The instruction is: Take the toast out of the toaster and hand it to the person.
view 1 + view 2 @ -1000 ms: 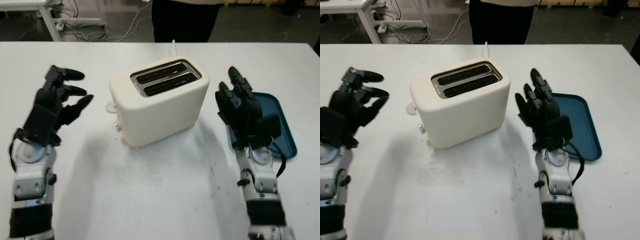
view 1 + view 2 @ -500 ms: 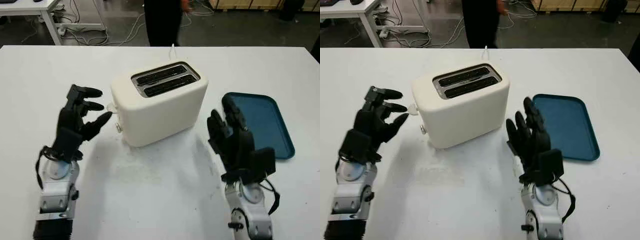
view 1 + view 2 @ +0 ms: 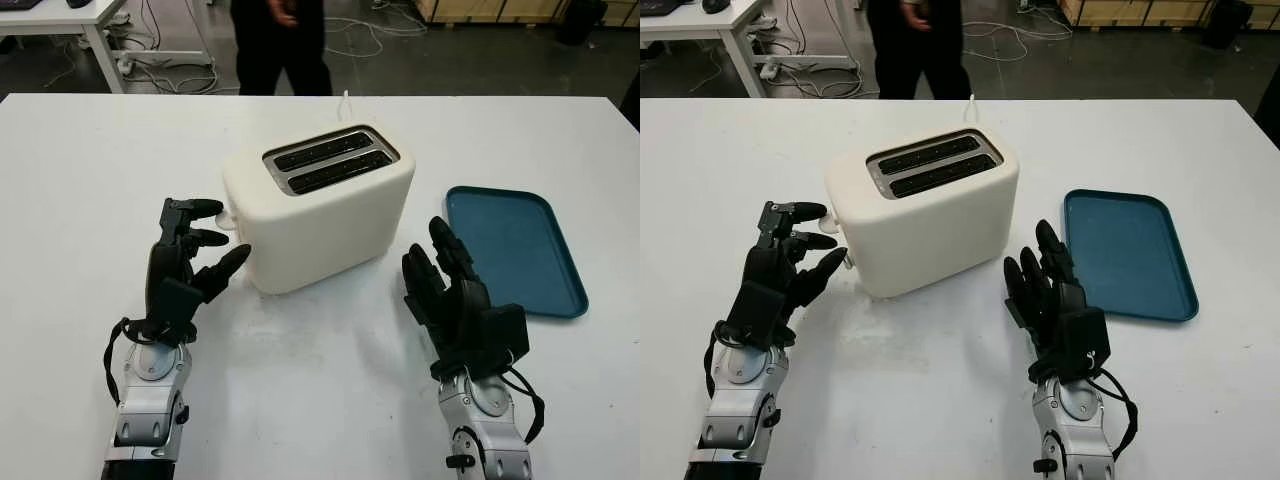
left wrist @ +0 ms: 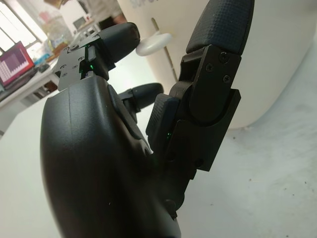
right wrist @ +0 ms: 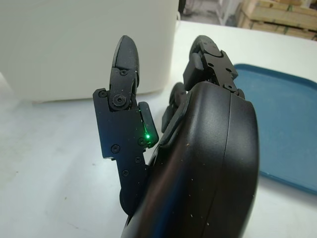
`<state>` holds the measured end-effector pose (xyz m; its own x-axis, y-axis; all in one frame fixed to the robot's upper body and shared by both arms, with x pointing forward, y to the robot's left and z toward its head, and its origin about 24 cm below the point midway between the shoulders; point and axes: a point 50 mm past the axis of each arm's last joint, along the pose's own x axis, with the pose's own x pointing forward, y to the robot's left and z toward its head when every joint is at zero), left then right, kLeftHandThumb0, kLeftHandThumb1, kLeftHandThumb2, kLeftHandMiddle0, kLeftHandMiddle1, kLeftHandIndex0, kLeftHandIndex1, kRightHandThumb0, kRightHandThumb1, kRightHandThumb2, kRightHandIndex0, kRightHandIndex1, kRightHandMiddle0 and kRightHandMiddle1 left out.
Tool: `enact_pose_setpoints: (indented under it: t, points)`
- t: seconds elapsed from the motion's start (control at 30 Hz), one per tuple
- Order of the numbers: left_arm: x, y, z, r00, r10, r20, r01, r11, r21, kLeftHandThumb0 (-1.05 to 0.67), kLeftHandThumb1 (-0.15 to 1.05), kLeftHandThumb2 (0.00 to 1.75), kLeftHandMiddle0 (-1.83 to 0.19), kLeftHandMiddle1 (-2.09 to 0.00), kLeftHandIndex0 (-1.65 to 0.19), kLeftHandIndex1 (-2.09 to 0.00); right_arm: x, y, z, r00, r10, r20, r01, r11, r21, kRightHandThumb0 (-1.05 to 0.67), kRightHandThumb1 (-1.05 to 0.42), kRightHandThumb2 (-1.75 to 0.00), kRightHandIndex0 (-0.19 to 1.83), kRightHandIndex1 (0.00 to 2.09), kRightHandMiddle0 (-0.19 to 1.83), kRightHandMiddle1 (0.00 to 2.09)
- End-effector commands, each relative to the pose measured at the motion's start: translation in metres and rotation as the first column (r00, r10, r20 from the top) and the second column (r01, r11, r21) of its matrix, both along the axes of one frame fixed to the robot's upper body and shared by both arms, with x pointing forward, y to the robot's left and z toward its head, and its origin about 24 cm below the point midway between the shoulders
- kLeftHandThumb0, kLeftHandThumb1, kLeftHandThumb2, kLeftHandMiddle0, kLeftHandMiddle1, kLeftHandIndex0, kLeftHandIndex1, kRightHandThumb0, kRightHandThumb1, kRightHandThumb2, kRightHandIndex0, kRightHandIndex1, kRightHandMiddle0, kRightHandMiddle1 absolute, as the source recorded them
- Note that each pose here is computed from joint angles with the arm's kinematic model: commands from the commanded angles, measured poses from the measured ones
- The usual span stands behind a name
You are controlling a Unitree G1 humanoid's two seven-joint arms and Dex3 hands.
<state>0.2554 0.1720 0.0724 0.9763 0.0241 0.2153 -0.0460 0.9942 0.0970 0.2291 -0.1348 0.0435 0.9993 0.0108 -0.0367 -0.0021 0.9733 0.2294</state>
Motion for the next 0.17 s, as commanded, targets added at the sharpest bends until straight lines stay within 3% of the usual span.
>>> enact_pose_setpoints:
  t: [0.0, 0.13]
  points:
    - [-0.0013, 0.0017, -0.0087, 1.0, 0.001, -0.031, -0.001, 1.0, 0.018, -1.05, 0.92, 0.19, 0.0, -1.75, 0.0, -1.67, 0.002, 0.0025, -0.0004, 1.0, -0.003, -0.01, 0.003, 1.0, 0.011, -0.42, -0.92, -0.4, 0.2, 0.02, 0.21, 0.01]
    - [-0.0013, 0.0021, -0.0109, 0.999, 0.025, -0.044, -0.024, 0.999, 0.039, -1.05, 0.92, 0.25, 0.0, -1.75, 0.0, -1.7, 0.0032, 0.0012, 0.0018, 1.0, -0.002, -0.012, 0.002, 1.0, -0.012, -0.43, -0.92, -0.4, 0.2, 0.02, 0.21, 0.01]
